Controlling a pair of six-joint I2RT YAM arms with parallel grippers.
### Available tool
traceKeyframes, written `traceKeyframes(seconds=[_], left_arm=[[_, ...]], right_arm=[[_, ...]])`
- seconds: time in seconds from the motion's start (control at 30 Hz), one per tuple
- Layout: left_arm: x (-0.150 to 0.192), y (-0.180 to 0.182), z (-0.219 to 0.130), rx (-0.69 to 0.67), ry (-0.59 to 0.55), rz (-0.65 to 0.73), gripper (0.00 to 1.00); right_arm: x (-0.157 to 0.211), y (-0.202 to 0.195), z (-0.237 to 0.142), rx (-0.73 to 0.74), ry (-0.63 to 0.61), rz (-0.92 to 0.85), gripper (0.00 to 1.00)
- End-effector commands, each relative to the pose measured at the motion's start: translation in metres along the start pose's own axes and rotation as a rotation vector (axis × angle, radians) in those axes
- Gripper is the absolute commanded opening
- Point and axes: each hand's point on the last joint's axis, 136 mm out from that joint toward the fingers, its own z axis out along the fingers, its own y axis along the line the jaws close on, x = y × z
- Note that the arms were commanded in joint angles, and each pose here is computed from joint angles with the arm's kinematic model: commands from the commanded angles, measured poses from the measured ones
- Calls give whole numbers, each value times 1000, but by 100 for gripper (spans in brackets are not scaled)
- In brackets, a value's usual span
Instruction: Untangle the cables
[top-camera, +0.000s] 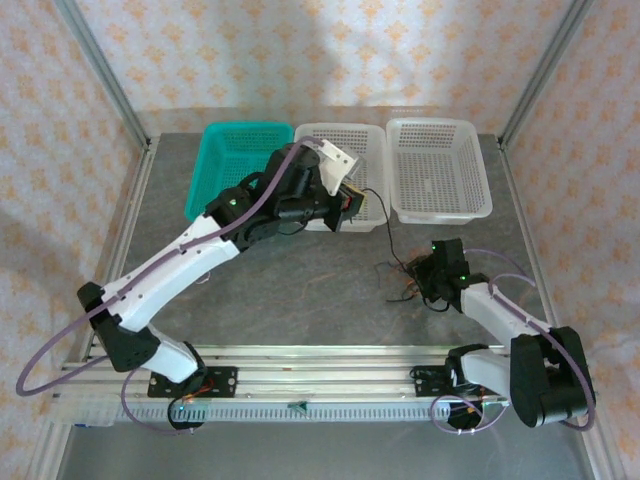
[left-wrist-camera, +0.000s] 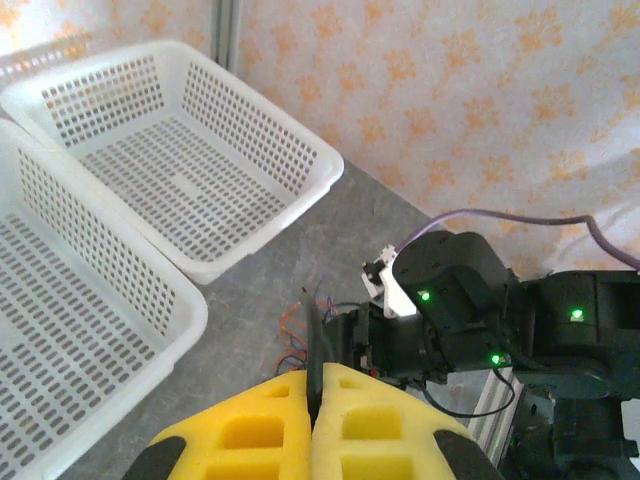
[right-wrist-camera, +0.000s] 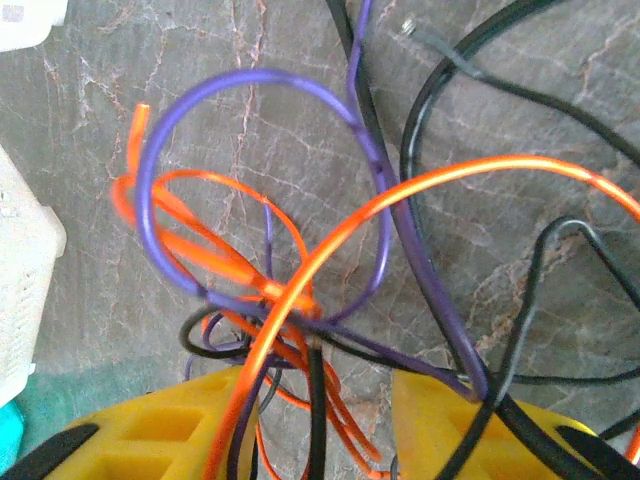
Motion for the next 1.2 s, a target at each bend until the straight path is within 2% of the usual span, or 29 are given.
traceKeyframes(seconds=[0.0,0.43,0.67,0.8,1.0,1.17], left_arm=[[-33,1,-33,-30,-104,29,0],[-85,15,-110,-132,-390,1,0],[-91,18,-118,-138,-423,-8,0],[-95,21,-115,-145,-437,-16,0],[-102,24,-103,-152,-442,-24,0],[-97,30,-82,-158,-390,-26,0]], right_arm=[[-7,-3,-4,22,-33,-16,40],[-6,-1,-5,18,-26,-21,41],[-9,9,-14,-3,-38,-30,41],[-15,24,-35,-20,-62,-67,47],[-22,35,-71,6,-97,-141,66],[-28,50,-96,6,-121,-199,82]])
